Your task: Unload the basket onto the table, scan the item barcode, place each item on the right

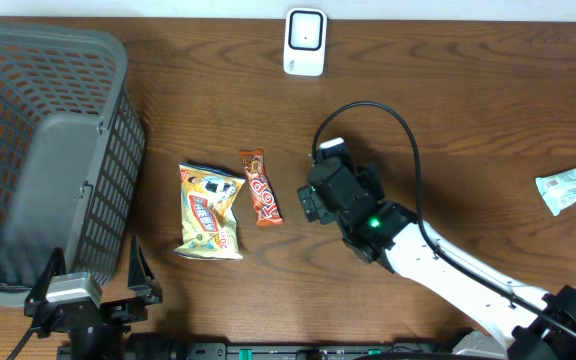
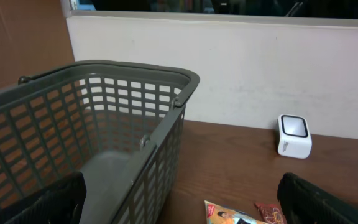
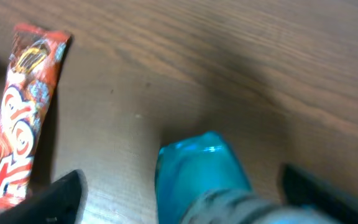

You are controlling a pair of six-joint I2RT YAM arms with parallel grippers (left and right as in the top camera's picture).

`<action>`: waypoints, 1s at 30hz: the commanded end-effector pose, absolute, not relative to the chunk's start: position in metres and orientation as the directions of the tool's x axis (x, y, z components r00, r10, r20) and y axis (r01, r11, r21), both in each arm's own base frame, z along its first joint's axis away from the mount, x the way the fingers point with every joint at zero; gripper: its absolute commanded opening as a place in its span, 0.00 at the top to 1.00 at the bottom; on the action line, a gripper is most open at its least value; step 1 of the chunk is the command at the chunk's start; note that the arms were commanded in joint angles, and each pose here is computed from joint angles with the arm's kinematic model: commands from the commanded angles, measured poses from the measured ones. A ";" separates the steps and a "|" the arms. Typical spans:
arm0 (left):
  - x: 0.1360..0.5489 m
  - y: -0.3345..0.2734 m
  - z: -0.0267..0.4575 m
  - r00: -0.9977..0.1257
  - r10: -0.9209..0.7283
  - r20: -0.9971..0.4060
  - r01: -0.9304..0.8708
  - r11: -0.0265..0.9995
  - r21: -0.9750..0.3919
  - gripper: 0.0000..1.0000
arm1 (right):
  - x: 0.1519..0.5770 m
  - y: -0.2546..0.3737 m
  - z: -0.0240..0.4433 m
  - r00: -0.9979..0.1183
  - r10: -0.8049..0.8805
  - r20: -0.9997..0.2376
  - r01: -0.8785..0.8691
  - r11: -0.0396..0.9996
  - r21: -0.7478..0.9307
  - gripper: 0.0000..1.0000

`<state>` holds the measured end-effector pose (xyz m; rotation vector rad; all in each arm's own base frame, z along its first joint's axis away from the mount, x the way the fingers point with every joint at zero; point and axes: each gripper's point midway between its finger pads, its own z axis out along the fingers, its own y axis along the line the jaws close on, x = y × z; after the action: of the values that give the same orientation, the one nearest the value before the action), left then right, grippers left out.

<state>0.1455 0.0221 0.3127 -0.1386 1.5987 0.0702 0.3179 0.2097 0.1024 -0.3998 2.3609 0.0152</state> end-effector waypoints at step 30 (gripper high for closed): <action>0.145 0.024 0.315 -0.018 -0.054 -0.998 -0.141 0.989 -0.051 0.02 | 0.293 0.232 0.096 -0.554 -0.587 -0.590 -0.677 0.730 -0.090 0.71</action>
<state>0.1455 0.0221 0.3127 -0.1386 1.5987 0.0702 0.3179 0.2076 0.0972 -0.6115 2.3716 0.0429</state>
